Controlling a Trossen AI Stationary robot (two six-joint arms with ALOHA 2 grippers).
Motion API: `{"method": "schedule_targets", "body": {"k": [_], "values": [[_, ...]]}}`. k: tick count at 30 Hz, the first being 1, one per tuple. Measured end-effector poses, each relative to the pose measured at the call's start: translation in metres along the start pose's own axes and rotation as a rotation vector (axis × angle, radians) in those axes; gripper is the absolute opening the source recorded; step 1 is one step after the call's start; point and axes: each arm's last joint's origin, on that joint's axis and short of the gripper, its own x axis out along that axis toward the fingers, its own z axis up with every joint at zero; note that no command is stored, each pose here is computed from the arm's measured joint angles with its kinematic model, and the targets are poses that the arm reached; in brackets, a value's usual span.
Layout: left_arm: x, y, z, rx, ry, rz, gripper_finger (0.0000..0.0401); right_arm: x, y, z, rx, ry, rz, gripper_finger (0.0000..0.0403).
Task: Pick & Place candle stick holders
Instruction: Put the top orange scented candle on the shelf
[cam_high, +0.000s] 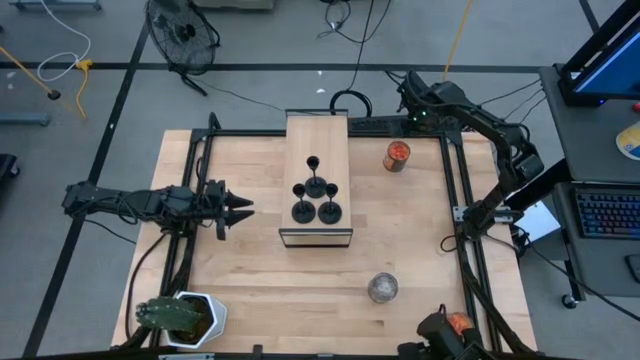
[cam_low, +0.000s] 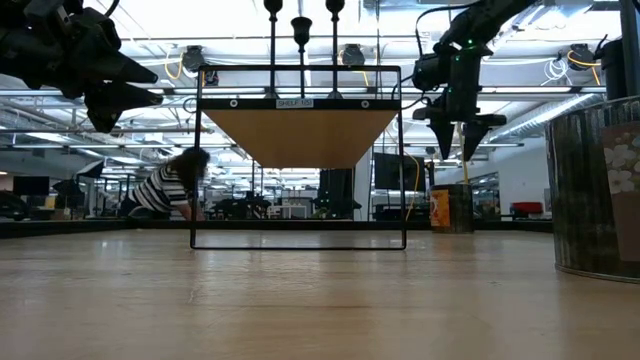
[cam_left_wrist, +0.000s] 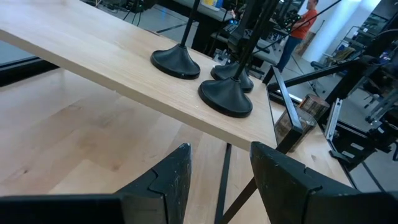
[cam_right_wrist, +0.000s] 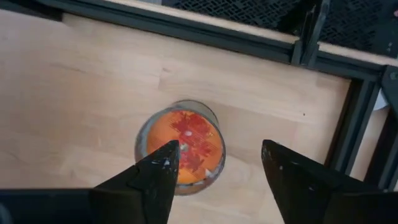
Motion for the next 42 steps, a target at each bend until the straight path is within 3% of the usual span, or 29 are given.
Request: {"method": "schedule_targets", "body": {"k": [8,12,19,29,35,42], "values": [[0.0,0.0,0.0,0.0,0.0,0.0,0.017,0.033,-0.007,-0.016,0.073,0.073,-0.036,0.023],[0.0,0.0,0.0,0.0,0.0,0.0,0.017,0.044,-0.008,-0.017,0.115,0.059,-0.002,0.0229],[0.0,0.0,0.0,0.0,0.0,0.0,0.017,0.047,-0.014,-0.01,0.204,0.014,0.038,0.0211],[0.0,0.0,0.0,0.0,0.0,-0.001,0.017,0.048,-0.016,-0.01,0.217,0.024,0.03,0.0199],[0.0,0.0,0.0,0.0,0.0,-0.001,0.017,0.069,-0.021,-0.026,0.253,0.101,0.013,0.0199],[0.0,0.0,0.0,0.0,0.0,0.0,0.017,0.076,-0.021,-0.028,0.266,0.073,0.043,0.0198]]}}
